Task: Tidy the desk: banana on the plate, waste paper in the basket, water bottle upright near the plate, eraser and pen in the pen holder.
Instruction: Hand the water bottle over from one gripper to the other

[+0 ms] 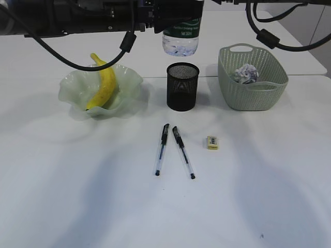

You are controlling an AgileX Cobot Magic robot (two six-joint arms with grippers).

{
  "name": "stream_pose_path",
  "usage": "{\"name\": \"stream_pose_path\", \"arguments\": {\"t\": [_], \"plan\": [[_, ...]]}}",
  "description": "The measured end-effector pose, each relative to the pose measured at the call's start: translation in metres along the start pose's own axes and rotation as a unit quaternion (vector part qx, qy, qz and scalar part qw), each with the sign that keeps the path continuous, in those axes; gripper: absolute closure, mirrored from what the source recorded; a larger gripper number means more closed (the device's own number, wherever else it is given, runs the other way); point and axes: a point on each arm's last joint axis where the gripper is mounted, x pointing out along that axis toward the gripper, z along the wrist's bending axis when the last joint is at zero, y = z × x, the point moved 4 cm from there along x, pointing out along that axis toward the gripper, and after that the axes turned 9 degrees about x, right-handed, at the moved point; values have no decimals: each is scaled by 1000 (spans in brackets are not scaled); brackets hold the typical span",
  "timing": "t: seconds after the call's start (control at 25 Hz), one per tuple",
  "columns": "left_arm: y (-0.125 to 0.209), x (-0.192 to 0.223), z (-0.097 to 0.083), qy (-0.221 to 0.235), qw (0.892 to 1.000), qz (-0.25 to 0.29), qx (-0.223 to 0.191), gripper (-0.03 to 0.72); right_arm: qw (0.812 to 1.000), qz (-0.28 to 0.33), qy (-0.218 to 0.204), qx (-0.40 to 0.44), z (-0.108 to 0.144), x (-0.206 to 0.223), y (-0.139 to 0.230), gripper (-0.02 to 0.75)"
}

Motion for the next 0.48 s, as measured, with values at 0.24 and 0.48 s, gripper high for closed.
{"name": "stream_pose_path", "arguments": {"t": [0.24, 0.48], "plan": [[0, 0, 0, 0, 1000, 0, 0, 123, 1000, 0, 0, 0, 0, 0, 0, 381], [0, 0, 1, -4, 1000, 1, 0, 195, 1000, 0, -1, 2, 0, 0, 0, 381]]}}
